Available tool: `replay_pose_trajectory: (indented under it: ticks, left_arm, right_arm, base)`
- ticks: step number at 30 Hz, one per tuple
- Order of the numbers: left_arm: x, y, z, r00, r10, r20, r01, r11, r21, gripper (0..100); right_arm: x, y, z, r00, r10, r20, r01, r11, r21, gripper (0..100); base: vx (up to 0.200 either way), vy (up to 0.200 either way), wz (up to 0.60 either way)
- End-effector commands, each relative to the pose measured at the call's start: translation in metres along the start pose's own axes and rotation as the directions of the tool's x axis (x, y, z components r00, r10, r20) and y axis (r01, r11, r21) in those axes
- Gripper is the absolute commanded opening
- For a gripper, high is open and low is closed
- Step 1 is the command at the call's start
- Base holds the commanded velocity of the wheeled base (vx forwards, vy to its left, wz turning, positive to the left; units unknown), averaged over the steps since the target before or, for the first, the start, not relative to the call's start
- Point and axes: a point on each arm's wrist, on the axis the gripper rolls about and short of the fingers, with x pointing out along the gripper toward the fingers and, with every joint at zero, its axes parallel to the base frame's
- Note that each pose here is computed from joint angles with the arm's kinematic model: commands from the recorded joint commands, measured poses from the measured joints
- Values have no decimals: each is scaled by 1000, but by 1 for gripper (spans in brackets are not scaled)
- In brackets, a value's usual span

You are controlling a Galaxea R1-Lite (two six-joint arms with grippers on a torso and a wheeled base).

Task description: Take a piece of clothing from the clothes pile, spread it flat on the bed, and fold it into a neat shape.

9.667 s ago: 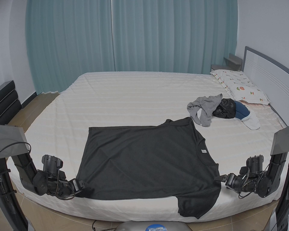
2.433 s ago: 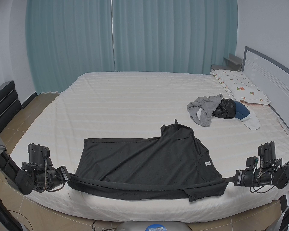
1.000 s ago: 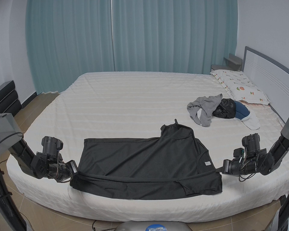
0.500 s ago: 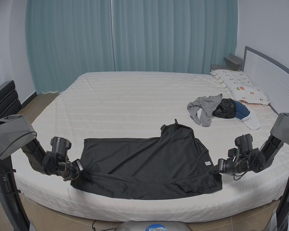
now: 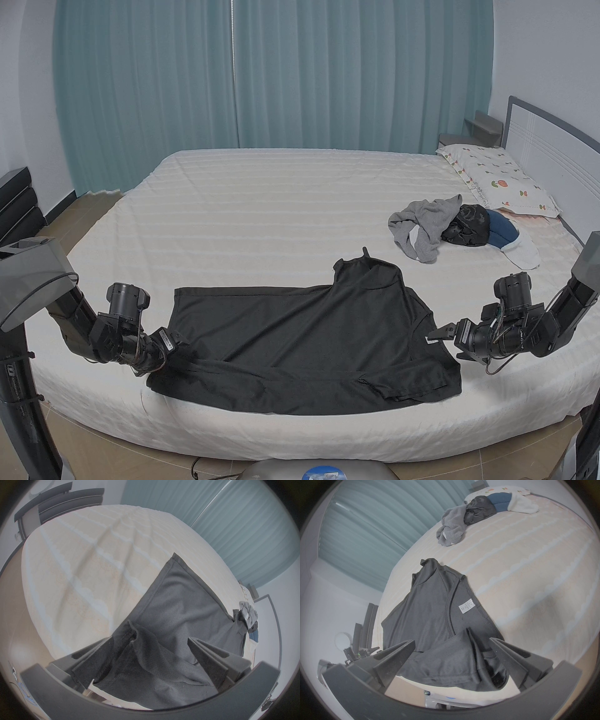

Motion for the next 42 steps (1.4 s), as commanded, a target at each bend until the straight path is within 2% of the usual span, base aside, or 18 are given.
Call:
replay_pose_trajectory:
  ticks: [1, 7, 8, 11, 17, 26, 28, 30, 32, 42]
  left_arm:
    - [-27, 7, 18, 997, -31, 69, 34, 998, -46, 100]
    - [-47, 7, 26, 991, -93, 95, 100, 992, -80, 100]
    - [-47, 7, 26, 991, -93, 95, 100, 992, -80, 100]
    - [-47, 4, 29, 989, -108, 105, 124, 980, -157, 100]
    - [-45, 5, 26, 989, -134, 58, 142, 975, -172, 100]
    - [-45, 8, 16, 992, -121, 29, 124, 980, -154, 100]
    - [-44, 11, 13, 994, -111, 15, 112, 985, -132, 100]
    - [-43, 19, 3, 996, -84, -19, 83, 995, -48, 100]
    - [-43, 21, -2, 997, -76, -34, 75, 997, -17, 100]
    - [-25, 15, -13, 994, -65, -88, 65, 998, -1, 100]
  right_arm:
    - [-21, 5, -4, 999, 28, 20, -30, 995, 90, 100]
    - [-17, -2, -12, 997, 74, 18, -76, 975, 207, 100]
    - [-17, -2, -12, 997, 74, 18, -76, 975, 207, 100]
    - [-12, -8, -17, 995, 100, 31, -104, 974, 203, 100]
    - [-10, -10, -22, 994, 106, 34, -110, 974, 197, 100]
    - [-10, -10, -24, 994, 104, 28, -107, 975, 196, 100]
    - [-10, -10, -24, 994, 104, 28, -107, 975, 196, 100]
    - [-10, -10, -24, 994, 103, 26, -106, 975, 196, 100]
    - [-10, -10, -24, 994, 101, 27, -105, 975, 196, 100]
    - [-9, -11, -25, 995, 99, 22, -101, 976, 194, 100]
  base:
    - [0, 0, 0]
    - [0, 0, 0]
    - [0, 0, 0]
    - [0, 0, 0]
    - [167, 0, 0]
    - [22, 0, 0]
    - [0, 0, 0]
    - [0, 0, 0]
    - [0, 0, 0]
    - [0, 0, 0]
